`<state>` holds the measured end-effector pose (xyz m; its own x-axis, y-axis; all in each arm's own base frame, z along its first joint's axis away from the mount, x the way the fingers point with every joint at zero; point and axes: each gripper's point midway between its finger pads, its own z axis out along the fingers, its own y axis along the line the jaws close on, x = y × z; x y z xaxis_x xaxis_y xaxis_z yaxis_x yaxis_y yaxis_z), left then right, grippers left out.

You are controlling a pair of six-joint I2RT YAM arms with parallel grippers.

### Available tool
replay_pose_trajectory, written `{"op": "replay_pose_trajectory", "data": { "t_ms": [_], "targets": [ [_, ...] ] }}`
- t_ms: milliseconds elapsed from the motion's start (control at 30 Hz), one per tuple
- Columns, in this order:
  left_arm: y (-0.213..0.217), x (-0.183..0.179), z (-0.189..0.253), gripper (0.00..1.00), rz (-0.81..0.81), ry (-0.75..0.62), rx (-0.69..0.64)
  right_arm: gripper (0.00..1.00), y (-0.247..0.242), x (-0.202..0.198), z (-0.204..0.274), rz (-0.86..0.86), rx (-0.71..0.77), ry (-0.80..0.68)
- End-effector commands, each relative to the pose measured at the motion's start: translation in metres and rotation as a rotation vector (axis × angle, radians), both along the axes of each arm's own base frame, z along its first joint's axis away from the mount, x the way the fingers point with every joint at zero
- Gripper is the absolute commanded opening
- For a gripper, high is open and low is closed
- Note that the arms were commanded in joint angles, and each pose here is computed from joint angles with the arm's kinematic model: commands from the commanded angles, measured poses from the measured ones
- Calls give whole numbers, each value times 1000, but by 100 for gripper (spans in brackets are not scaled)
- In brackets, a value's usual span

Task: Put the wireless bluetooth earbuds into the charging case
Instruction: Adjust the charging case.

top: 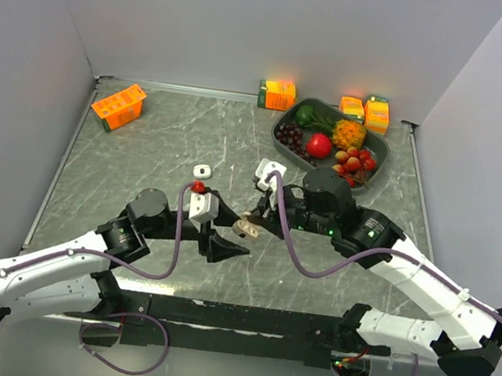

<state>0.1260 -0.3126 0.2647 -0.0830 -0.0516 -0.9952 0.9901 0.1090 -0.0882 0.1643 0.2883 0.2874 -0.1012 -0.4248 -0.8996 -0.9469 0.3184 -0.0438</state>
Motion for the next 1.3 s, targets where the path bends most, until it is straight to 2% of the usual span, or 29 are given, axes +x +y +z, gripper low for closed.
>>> {"op": "replay_pose_trajectory", "data": {
  "t_ms": [0, 133, 433, 533, 567, 667, 700, 733, 800, 833, 933, 1000, 1067, 1167, 1233, 1267],
  "targets": [
    [0, -4, 16, 64, -32, -41, -31, 0, 8, -1, 22, 34, 55, -55],
    [0, -3, 15, 60, -26, -37, -26, 0, 9, -2, 26, 38, 61, -59],
    [-2, -5, 11, 44, -47, -16, -4, 0, 10, -4, 27, 44, 64, -61],
    [-3, -5, 10, 30, -56, -19, 5, 0, 10, -5, 28, 46, 67, -63],
    [-3, -5, 9, 19, -59, -18, 9, 0, 9, -6, 30, 48, 70, -62],
    [-3, -3, 9, 1, -49, -20, 8, 0, 9, -6, 31, 46, 72, -57],
    [-2, -2, 9, 1, -43, -21, 4, 0, 9, -6, 32, 43, 76, -57],
    [-2, -3, 8, 1, -42, -22, 3, 11, 9, -6, 33, 42, 81, -58],
    [-1, -2, 8, 1, -38, -20, 1, 26, 9, -6, 36, 35, 88, -53],
    [-1, -2, 7, 1, -35, -16, 4, 42, 8, -6, 38, 30, 94, -53],
    [0, -1, 4, 1, -29, -2, 8, 59, 7, -3, 45, -1, 118, -50],
    [1, 0, 2, 1, -22, 11, 13, 65, 6, 1, 49, -32, 131, -56],
    [3, -1, 2, 1, -15, 24, 5, 83, 1, 6, 60, -68, 173, -50],
    [10, 3, 1, 1, 24, 43, -1, 96, -12, 19, 73, -153, 249, -31],
    [15, 7, -3, 1, 66, 69, -4, 98, -25, 33, 79, -259, 307, 5],
    [20, 5, 1, 1, 77, 64, -21, 98, -36, 47, 67, -333, 304, 30]
  ]
}}
